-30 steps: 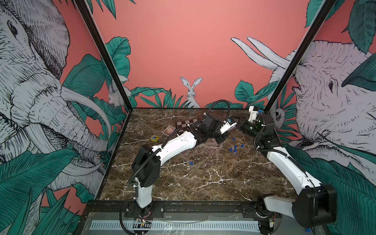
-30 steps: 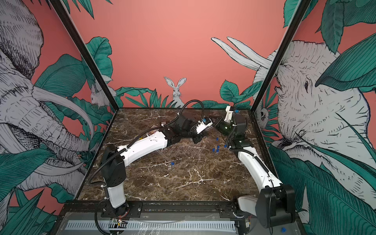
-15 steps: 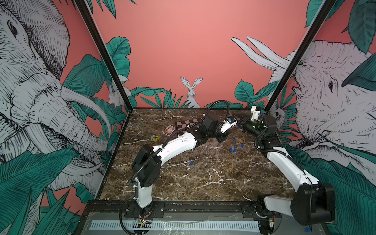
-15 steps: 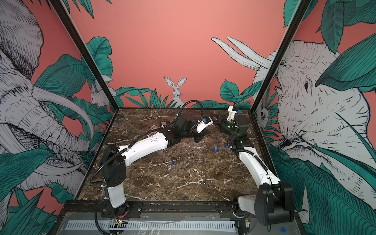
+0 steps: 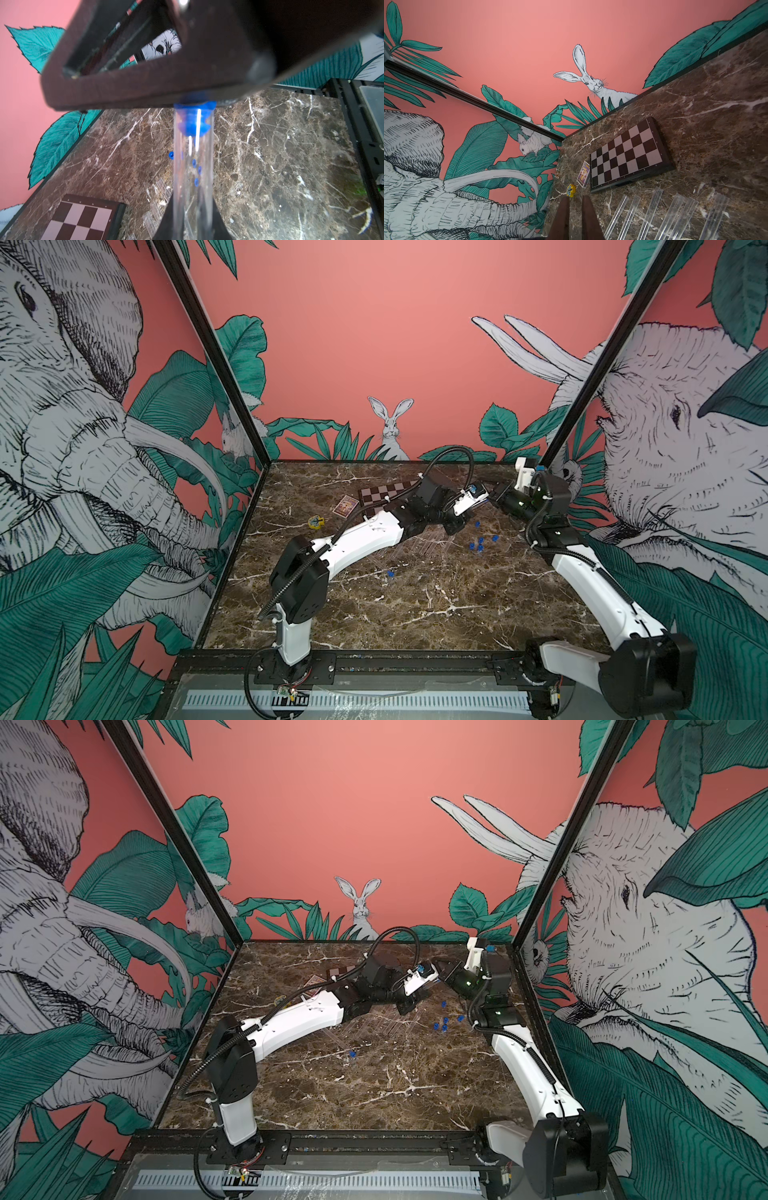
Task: Remove stoppers from test tubes
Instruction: Open the stopper on the test tube.
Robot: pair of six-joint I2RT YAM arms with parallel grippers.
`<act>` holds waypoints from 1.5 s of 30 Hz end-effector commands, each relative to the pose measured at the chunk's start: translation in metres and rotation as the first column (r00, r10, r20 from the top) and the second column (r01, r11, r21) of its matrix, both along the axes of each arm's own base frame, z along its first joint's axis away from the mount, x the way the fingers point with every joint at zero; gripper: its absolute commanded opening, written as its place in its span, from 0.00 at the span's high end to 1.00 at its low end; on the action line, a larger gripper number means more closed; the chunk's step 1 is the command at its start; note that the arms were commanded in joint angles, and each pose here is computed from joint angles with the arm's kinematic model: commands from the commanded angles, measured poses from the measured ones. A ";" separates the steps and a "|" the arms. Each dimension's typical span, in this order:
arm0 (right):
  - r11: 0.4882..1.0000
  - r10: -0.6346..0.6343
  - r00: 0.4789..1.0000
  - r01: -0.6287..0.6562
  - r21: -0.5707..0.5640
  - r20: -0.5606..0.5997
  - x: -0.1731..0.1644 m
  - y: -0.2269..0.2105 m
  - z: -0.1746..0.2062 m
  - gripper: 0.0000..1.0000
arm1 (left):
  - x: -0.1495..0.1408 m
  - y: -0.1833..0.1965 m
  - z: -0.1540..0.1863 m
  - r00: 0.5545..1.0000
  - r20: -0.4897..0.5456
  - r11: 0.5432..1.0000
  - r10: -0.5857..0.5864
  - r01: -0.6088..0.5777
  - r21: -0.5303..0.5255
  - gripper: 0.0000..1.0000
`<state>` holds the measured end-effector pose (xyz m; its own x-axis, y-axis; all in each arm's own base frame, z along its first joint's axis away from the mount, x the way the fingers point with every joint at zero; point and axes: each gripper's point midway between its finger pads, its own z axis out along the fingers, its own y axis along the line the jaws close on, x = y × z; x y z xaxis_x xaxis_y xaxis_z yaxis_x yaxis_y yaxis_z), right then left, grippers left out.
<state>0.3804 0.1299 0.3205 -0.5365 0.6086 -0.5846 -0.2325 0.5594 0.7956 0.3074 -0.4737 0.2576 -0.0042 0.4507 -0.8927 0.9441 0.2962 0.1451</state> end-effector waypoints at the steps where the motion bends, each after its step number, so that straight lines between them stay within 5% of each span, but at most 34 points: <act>1: 0.979 -0.193 0.968 0.200 -0.030 0.158 0.011 -0.043 0.048 1.00 | 0.011 0.032 0.003 0.995 -0.040 0.995 0.091 -0.089 0.049 1.00; 14: 0.921 -0.197 0.980 0.179 0.347 0.017 0.049 -0.060 0.001 1.00 | 0.007 0.037 0.007 0.995 -0.026 0.995 0.094 -0.093 0.045 1.00; 27: 0.963 -0.265 0.947 0.268 0.012 0.183 0.015 -0.076 0.060 1.00 | 0.010 0.038 -0.011 0.994 -0.045 0.991 0.104 -0.100 0.086 1.00; 38: 0.958 -0.286 0.945 0.277 0.080 0.155 0.024 -0.085 0.050 1.00 | 0.007 0.045 -0.013 0.993 -0.045 0.989 0.113 -0.108 0.098 1.00; 45: 0.958 -0.286 0.957 0.284 0.037 0.050 0.029 -0.086 0.001 1.00 | 0.007 0.054 -0.017 0.990 -0.043 0.984 0.135 -0.130 0.119 1.00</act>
